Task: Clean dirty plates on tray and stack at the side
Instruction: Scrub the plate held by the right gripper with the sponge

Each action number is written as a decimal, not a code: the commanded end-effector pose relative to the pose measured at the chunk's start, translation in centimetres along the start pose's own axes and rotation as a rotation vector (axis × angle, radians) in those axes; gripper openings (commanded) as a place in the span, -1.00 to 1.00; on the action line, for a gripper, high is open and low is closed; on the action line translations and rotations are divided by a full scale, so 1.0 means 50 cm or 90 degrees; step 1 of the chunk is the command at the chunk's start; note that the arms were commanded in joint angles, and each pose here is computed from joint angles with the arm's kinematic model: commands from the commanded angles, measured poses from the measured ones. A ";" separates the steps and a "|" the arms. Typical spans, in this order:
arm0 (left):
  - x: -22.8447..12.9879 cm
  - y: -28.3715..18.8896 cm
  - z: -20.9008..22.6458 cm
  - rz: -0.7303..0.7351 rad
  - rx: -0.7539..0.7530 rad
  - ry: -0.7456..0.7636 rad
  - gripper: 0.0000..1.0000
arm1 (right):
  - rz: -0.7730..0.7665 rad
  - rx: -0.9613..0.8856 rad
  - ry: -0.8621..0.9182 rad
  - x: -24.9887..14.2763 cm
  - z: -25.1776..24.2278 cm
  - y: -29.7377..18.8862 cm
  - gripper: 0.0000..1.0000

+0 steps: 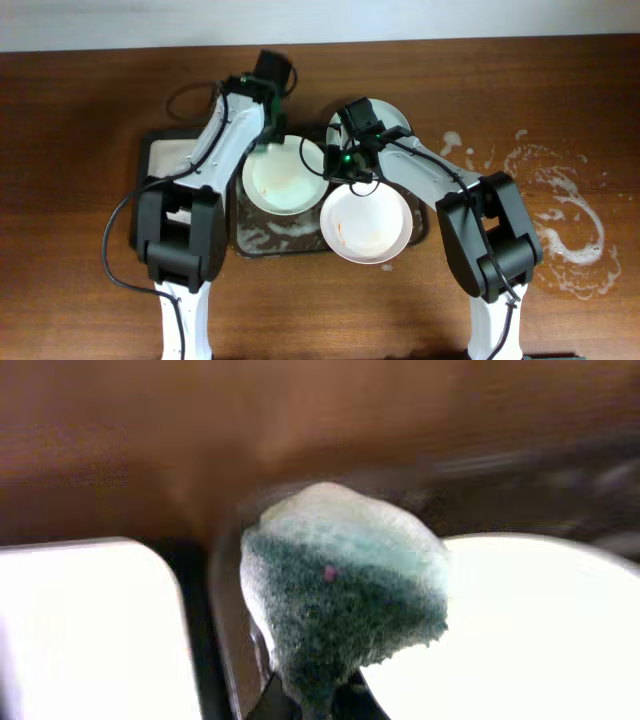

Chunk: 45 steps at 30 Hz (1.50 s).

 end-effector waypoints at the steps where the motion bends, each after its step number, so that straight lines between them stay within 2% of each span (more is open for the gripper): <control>1: 0.046 -0.108 0.002 -0.034 -0.003 -0.030 -0.99 | -0.016 -0.011 -0.006 0.010 -0.004 -0.014 -0.92; 3: 0.005 -0.103 -0.033 0.033 -0.081 -0.016 -0.99 | -0.018 -0.012 -0.006 0.010 -0.004 -0.014 -0.92; 5: -0.076 -0.059 -0.061 0.137 -0.125 -0.002 -0.98 | -0.018 -0.012 -0.006 0.010 -0.004 -0.014 -0.92; 6: -0.101 -0.030 -0.076 0.159 -0.141 -0.001 -0.99 | -0.018 -0.012 -0.006 0.011 -0.004 -0.014 -0.92; 9: -0.146 0.060 -0.119 0.150 -0.150 0.014 -0.99 | -0.021 -0.010 -0.007 0.013 -0.002 -0.014 -0.92; 14: -0.181 0.124 -0.129 0.132 -0.140 0.022 -0.99 | -0.023 -0.009 -0.007 0.014 -0.003 -0.010 -0.91; 19: -0.155 0.124 0.006 0.070 0.185 0.056 -0.99 | -0.023 -0.009 -0.008 0.014 -0.003 -0.011 -0.92; 20: -0.151 0.119 0.017 0.060 0.218 0.055 -0.99 | -0.023 -0.009 -0.008 0.014 -0.003 -0.010 -0.92; 23: -0.145 0.116 0.024 0.051 0.239 0.054 -0.99 | -0.023 -0.009 -0.008 0.014 -0.003 -0.010 -0.92; 27: -0.099 0.094 0.007 -0.007 0.230 0.004 -0.99 | -0.022 -0.009 -0.008 0.014 -0.003 -0.010 -0.92; 30: -0.027 0.025 -0.008 -0.059 0.215 -0.010 -0.99 | -0.021 -0.010 -0.007 0.013 -0.004 -0.010 -0.92; 32: -0.005 -0.027 0.003 -0.060 0.215 -0.034 -0.99 | -0.020 -0.010 -0.007 0.013 -0.004 -0.010 -0.92; 35: 0.012 -0.095 0.001 -0.044 0.168 -0.040 -0.99 | -0.023 -0.014 -0.007 0.014 -0.006 -0.010 -0.92; 36: -0.001 -0.094 -0.028 -0.013 0.092 -0.038 -0.99 | -0.023 -0.014 -0.007 0.014 -0.006 -0.010 -0.92; 37: -0.021 -0.086 -0.091 0.030 -0.046 -0.003 -0.99 | -0.023 -0.014 -0.007 0.014 -0.006 -0.010 -0.92; 38: -0.034 -0.083 -0.125 0.049 -0.119 0.029 -0.99 | -0.023 -0.014 -0.007 0.014 -0.006 -0.010 -0.92; 42: -0.091 -0.009 -0.180 0.091 -0.220 0.056 -0.99 | -0.022 -0.014 -0.007 0.014 -0.006 -0.010 -0.91; 45: -0.103 0.040 -0.198 0.070 -0.241 0.052 -0.99 | -0.022 -0.014 -0.007 0.013 -0.006 -0.010 -0.92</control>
Point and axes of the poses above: each gripper's point midway between its finger pads, its own y axis out along the fingers, its own z axis along the line the jaws close on, x = y × z, the point moved 3 cm from there along -y, back along the fingers, and after that the axes turned 2 degrees about y, right-handed, at the moved point
